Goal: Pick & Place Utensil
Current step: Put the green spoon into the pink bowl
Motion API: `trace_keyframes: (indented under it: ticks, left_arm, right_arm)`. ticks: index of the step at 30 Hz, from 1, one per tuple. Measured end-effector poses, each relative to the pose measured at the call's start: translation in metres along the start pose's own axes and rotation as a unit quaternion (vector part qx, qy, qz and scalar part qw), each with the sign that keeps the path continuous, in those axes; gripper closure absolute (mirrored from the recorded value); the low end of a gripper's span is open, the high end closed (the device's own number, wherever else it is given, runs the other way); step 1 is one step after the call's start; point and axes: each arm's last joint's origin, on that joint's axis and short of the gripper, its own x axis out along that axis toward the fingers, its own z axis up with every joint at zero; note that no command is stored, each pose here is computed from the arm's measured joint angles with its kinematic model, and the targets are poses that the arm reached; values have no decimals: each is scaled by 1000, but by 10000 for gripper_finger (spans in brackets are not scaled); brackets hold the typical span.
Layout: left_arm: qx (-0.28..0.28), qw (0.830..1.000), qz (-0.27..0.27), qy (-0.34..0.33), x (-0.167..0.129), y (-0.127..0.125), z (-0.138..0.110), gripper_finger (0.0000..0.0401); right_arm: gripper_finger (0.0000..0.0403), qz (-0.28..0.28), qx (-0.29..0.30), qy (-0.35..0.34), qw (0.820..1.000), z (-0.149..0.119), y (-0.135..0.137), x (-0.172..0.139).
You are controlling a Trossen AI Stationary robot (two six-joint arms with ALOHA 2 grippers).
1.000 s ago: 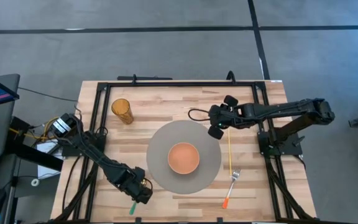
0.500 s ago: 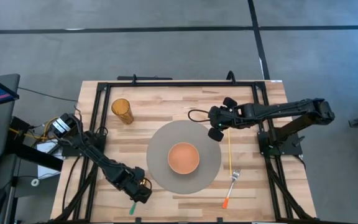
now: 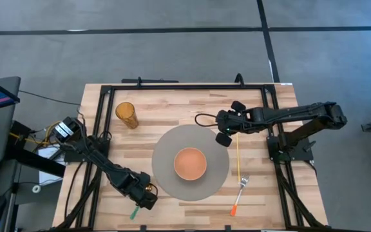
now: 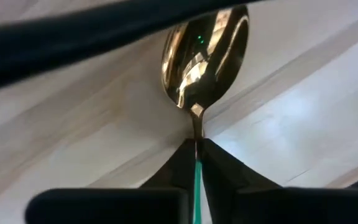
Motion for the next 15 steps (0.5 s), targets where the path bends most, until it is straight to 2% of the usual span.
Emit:
trace_keyframes:
  ticks: [4,7,11,15]
  left_arm:
    - [13,1000,-6,-6,0,-2,9,389]
    - [21,1000,-13,16,-7,-3,16,391]
    - [15,997,-61,46,-37,-5,27,391]
    - [-13,990,-142,4,-82,-6,44,391]
  right_arm:
    - [267,0,0,0,1000,0,0,0]
    - [270,0,-1,0,1000,0,0,0]
    - [270,0,-2,0,1000,0,0,0]
    - [269,0,-2,0,1000,0,0,0]
